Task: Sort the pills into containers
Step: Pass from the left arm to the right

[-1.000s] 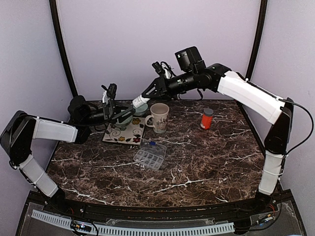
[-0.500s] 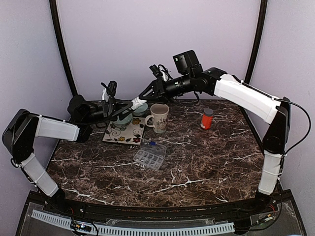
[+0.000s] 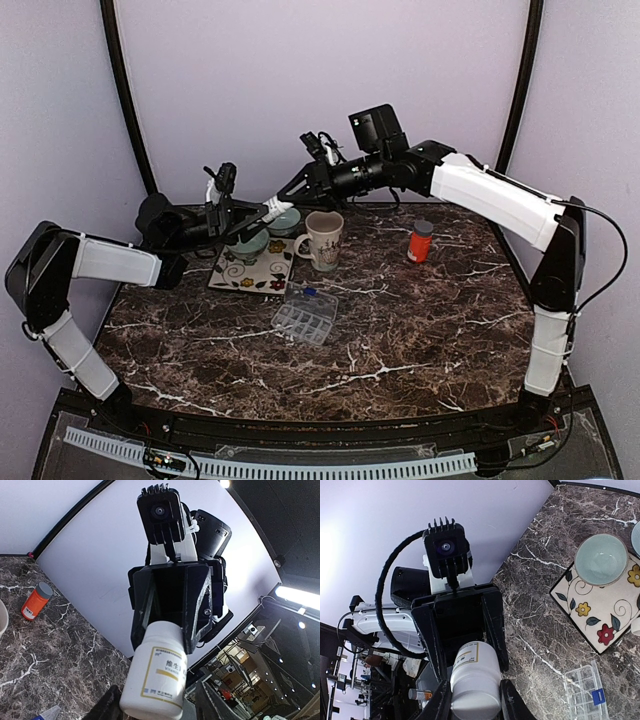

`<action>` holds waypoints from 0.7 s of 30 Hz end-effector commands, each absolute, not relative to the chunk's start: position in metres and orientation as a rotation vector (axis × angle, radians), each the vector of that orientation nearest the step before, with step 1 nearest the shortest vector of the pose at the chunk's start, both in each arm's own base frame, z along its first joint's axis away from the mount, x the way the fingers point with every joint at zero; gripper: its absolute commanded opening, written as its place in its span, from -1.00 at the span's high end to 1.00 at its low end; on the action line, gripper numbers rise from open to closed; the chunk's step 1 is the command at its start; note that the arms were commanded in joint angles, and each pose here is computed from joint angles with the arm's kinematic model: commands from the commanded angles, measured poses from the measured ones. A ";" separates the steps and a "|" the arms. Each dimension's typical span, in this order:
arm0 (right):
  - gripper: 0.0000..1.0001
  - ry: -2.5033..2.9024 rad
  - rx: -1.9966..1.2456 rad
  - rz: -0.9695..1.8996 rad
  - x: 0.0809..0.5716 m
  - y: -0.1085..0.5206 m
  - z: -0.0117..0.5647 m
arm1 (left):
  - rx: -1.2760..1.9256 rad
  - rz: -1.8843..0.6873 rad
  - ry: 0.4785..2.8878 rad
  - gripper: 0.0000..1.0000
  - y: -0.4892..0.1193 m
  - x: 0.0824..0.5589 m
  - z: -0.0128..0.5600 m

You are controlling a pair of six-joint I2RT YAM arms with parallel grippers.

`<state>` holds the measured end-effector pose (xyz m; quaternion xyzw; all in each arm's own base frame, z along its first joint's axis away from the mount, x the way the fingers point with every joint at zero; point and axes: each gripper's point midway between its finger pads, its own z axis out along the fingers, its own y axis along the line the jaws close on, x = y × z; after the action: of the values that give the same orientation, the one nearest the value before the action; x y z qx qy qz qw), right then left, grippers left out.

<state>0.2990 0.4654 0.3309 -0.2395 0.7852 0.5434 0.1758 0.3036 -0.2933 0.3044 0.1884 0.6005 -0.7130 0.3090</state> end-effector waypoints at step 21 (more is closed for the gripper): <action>0.63 2.156 -0.778 1.569 0.300 0.474 0.329 | 0.622 -1.936 1.455 0.75 -0.292 0.292 0.339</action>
<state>0.2990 0.4678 0.3325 -0.2469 0.7758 0.5552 0.1703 0.3031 -0.2937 0.3060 0.1960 0.5914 -0.7259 0.2914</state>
